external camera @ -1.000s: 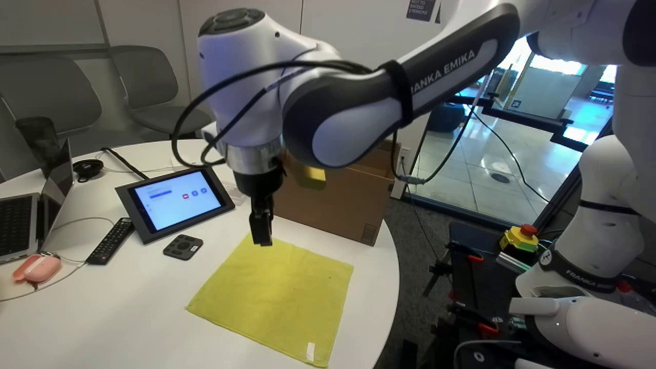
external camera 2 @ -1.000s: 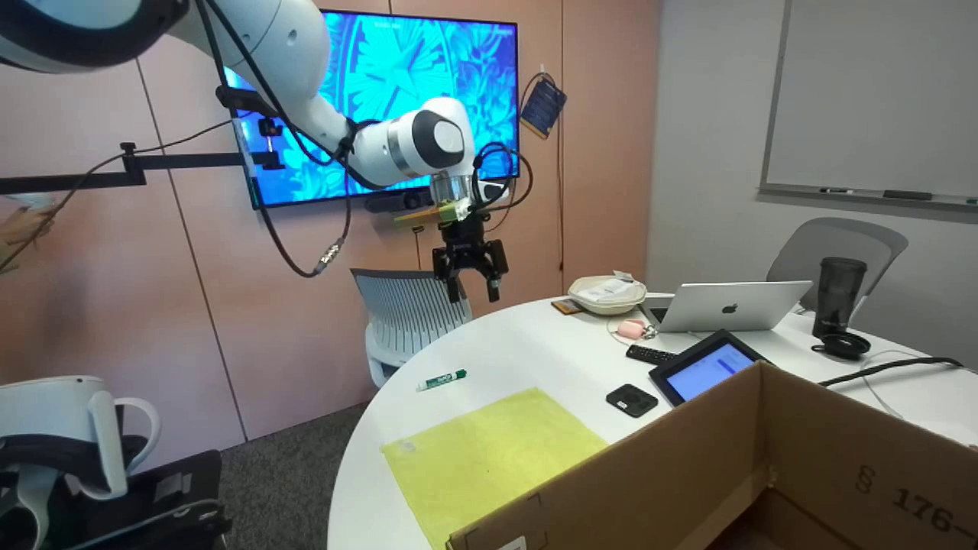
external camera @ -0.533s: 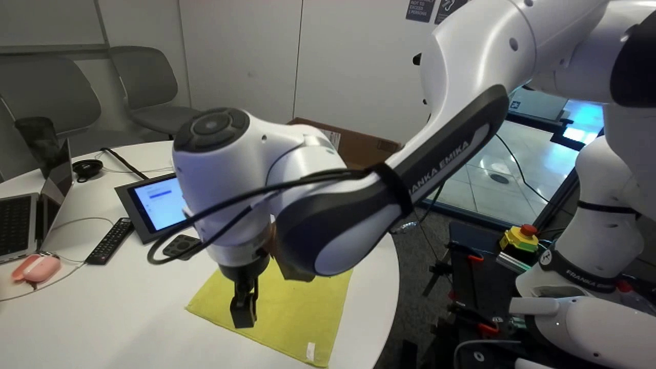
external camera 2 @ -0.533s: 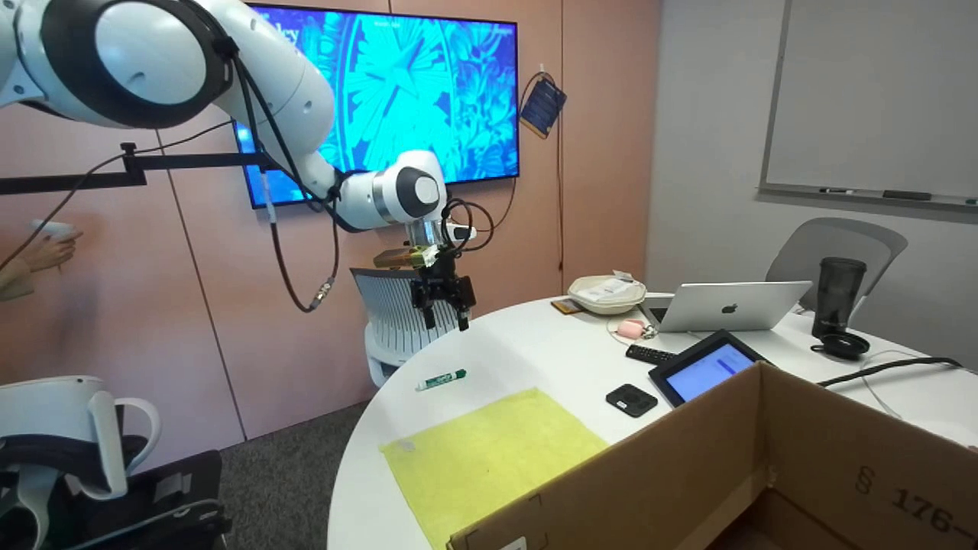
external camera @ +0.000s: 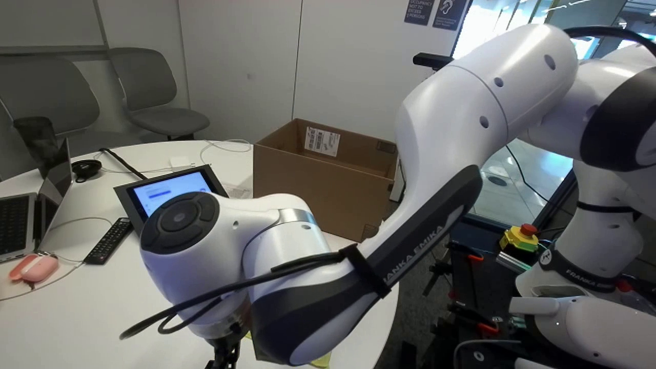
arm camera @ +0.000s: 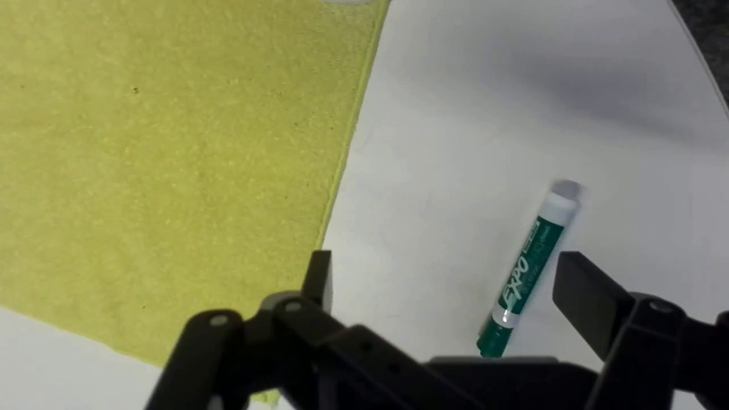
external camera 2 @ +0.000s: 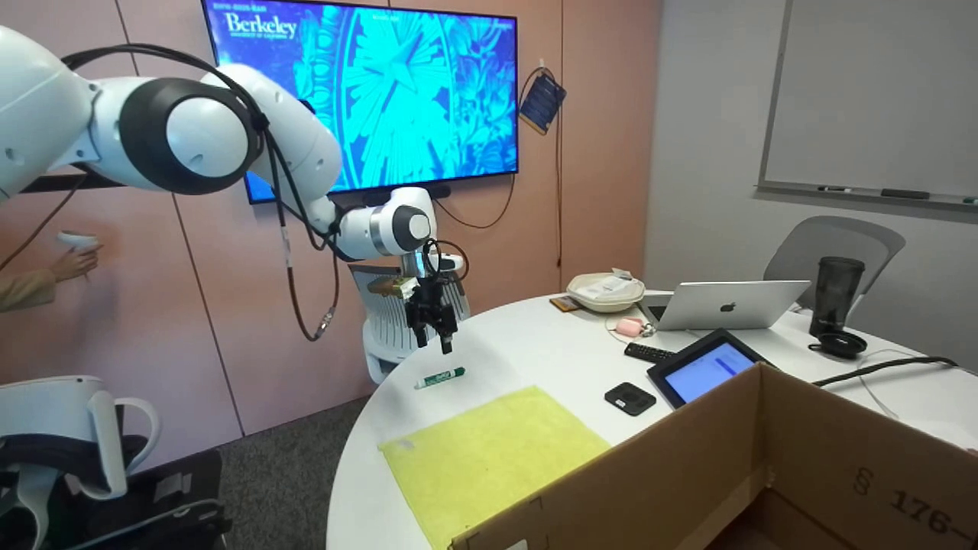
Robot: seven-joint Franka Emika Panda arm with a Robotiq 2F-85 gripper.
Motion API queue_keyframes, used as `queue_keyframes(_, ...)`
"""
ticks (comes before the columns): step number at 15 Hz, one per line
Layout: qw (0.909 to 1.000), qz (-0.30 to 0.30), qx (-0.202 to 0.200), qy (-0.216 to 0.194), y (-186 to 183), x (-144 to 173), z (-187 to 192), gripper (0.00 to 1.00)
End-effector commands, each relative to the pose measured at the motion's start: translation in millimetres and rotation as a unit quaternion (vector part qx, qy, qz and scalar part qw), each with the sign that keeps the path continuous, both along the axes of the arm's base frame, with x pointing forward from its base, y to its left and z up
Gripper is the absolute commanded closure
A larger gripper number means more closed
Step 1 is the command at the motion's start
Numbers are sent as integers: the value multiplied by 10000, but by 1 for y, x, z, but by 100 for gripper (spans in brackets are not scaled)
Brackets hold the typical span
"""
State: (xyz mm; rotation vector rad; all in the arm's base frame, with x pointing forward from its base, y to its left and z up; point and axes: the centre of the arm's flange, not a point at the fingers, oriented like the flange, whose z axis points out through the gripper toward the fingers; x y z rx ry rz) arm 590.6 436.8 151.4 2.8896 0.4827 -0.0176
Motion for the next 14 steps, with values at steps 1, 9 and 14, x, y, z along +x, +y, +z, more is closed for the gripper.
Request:
queue_keyframes(1,9981,-563,228,-92,34,29,-12,0)
queue_keyframes(9,9933,-705,910,49,66,31,-33,0)
queue_keyframes(14,9949,-605,805,23,77,32,-80,0)
